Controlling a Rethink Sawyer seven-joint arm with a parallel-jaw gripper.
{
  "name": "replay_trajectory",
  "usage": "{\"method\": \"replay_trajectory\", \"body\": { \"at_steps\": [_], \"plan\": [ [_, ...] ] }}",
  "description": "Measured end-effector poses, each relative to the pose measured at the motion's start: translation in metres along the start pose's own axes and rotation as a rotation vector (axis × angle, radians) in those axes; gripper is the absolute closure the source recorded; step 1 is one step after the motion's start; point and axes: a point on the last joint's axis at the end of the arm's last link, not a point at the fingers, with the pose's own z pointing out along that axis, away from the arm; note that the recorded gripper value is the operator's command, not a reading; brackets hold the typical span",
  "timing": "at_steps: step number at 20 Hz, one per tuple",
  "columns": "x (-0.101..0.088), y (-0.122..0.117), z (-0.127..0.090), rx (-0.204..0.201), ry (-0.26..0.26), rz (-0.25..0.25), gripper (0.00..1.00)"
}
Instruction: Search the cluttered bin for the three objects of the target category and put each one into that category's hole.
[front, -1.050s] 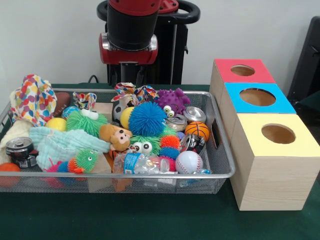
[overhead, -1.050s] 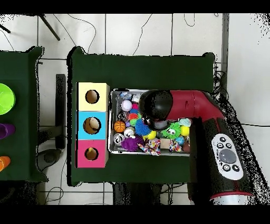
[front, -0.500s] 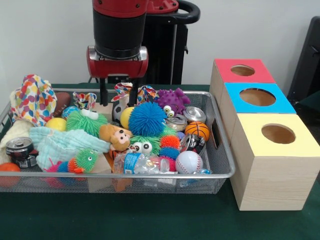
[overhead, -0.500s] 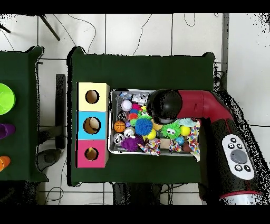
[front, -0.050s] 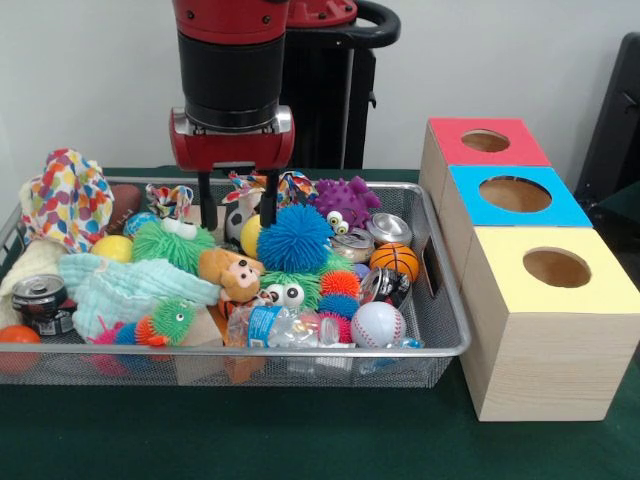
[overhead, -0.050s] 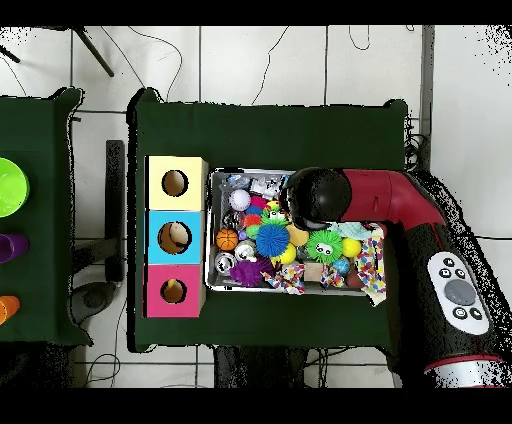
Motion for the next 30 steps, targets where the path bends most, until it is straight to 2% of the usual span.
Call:
{"method": "replay_trajectory", "body": {
  "at_steps": [8, 23, 27, 30],
  "plan": [
    [0.001, -0.002, 0.004, -0.028, -0.022, 0.005, 0.00],
    [0.011, -0.019, 0.033, -0.008, -0.057, -0.019, 0.00],
    [0.014, -0.022, 0.040, -0.014, -0.065, -0.025, 0.00],
    [0.020, -0.020, 0.048, -0.038, -0.064, -0.028, 0.00]
  ]
}}
